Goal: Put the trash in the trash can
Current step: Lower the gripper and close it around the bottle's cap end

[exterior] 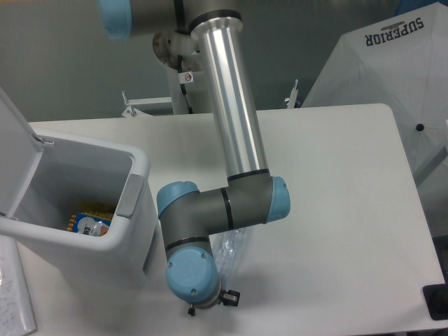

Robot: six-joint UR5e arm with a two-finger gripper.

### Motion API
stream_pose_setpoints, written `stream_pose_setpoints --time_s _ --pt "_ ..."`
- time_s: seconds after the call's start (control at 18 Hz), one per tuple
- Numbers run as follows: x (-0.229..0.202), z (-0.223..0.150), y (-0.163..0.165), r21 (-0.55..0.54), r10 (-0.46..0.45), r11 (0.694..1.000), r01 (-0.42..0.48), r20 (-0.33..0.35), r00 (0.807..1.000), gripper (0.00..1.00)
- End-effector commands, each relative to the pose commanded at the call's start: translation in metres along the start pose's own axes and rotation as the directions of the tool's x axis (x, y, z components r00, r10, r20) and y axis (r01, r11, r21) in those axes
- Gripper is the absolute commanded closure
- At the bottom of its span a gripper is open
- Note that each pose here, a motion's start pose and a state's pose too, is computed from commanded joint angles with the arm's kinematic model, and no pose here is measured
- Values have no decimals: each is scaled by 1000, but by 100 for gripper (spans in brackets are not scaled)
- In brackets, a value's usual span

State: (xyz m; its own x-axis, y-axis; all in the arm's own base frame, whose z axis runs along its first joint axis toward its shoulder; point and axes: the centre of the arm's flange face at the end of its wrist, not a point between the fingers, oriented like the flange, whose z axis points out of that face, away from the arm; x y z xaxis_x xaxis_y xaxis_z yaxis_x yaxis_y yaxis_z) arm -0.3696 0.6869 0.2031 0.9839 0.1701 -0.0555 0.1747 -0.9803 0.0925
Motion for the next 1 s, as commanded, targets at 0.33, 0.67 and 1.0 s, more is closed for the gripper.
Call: stream_pose_setpoints --time_s 0.33,0.67,1.0 --pt "-5 -5 10 -3 -9 1000 9 -2 1000 100" --pt "-47 -63 27 96 -54 994 53 17 998 100" --pt "-67 -156 43 318 -93 942 104 -50 994 100"
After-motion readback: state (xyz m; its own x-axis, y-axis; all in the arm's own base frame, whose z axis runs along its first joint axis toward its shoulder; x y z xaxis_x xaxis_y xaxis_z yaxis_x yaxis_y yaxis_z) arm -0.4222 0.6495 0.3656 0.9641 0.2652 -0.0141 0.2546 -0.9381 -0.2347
